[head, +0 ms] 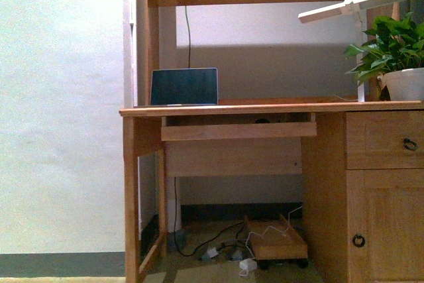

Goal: Place mouse

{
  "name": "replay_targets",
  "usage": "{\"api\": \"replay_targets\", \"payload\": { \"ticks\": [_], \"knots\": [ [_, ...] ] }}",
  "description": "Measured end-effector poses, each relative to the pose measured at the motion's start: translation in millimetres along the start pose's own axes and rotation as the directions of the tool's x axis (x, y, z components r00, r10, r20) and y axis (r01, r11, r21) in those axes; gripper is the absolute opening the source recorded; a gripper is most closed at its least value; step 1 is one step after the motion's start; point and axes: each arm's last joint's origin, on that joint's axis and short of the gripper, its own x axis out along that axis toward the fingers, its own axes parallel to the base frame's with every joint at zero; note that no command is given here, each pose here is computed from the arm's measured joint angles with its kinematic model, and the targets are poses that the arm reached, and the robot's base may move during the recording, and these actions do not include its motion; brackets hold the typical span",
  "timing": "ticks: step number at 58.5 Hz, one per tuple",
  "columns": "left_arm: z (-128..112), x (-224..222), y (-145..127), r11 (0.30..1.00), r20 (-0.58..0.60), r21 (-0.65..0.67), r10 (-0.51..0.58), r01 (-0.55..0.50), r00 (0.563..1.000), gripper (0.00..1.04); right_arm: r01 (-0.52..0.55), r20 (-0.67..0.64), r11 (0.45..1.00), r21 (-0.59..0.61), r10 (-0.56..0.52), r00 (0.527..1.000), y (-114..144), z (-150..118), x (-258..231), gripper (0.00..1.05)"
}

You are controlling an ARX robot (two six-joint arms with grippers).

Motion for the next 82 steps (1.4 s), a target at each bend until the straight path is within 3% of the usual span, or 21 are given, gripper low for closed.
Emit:
{"api": "replay_targets", "payload": {
  "ticks": [82],
  "knots": [
    [0.0,0.0,0.0,1.000,0.000,0.000,0.000,0.000,1.000,0.97,0.000,0.000,1.000,0.000,0.000,1.000,0.0,0.0,0.0,0.97]
  ]
}}
